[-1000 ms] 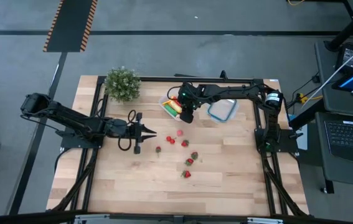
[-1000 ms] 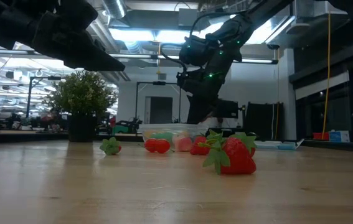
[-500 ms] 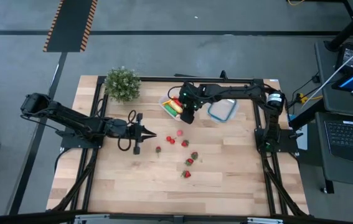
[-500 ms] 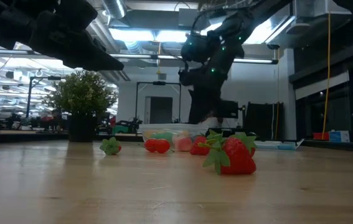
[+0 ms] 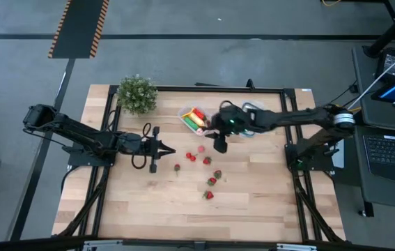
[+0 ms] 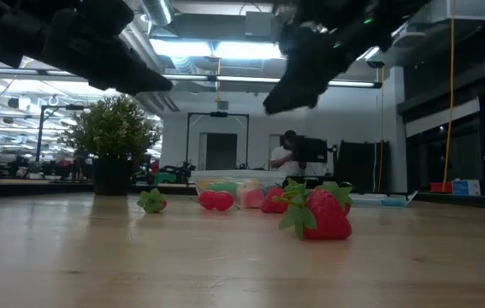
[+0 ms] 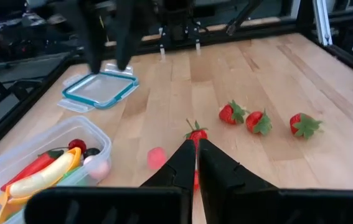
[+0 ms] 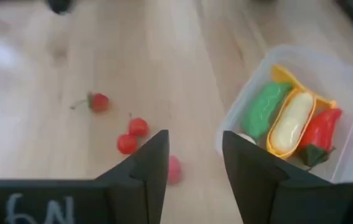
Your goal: Pick and placing Produce into tupperware
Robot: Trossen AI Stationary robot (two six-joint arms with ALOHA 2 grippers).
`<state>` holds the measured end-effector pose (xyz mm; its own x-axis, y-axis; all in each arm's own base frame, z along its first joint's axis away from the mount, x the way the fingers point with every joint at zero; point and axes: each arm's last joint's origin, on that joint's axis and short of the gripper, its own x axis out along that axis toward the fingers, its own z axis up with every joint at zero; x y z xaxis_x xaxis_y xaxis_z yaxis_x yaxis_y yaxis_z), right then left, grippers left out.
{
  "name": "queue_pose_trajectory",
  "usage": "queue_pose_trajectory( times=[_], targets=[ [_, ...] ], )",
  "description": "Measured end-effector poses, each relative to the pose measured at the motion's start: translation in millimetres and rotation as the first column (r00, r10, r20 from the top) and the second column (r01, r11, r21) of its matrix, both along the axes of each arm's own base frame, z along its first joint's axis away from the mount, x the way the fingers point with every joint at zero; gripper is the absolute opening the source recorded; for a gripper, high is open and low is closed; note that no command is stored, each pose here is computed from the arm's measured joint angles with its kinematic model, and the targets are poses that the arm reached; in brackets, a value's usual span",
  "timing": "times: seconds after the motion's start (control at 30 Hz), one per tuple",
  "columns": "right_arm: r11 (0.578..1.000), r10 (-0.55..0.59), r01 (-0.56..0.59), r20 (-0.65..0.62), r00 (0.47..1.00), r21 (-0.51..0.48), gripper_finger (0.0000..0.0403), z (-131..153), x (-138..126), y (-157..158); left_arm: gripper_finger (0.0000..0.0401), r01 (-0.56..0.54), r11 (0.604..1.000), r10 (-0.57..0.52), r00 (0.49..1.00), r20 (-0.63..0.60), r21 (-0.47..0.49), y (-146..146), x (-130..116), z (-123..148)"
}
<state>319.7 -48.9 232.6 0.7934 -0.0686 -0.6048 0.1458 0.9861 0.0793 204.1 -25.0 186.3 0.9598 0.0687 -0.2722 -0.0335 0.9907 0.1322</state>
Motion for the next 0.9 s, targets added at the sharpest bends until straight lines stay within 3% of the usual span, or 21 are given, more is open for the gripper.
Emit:
queue_pose_trajectory(
  times=[0.33, 0.53, 0.67, 0.9],
  targets=[
    [0.994, 0.107, -0.107, 0.244, 0.964, -0.013, 0.0152, 12, -60, 54, 0.003, 0.001, 0.992, 0.008, 0.997, 0.072, -0.125, -1, 2, 6],
    [0.993, 0.114, -0.112, 0.271, 0.956, -0.021, 0.0152, -2, -81, 73, 0.0029, 0.074, 0.986, -0.057, 0.992, 0.111, -0.15, -7, 6, 16],
    [0.996, 0.086, -0.082, 0.254, 0.963, -0.026, 0.0152, -11, -90, 80, 0.0028, 0.1, 0.992, -0.094, 0.992, 0.079, -0.082, -21, 21, 28],
    [0.991, 0.131, -0.128, 0.252, 0.959, -0.031, 0.0152, -12, -93, 91, 0.0067, -0.002, 0.998, 0.014, 0.982, -0.186, 0.068, -40, 59, 27]
  ],
)
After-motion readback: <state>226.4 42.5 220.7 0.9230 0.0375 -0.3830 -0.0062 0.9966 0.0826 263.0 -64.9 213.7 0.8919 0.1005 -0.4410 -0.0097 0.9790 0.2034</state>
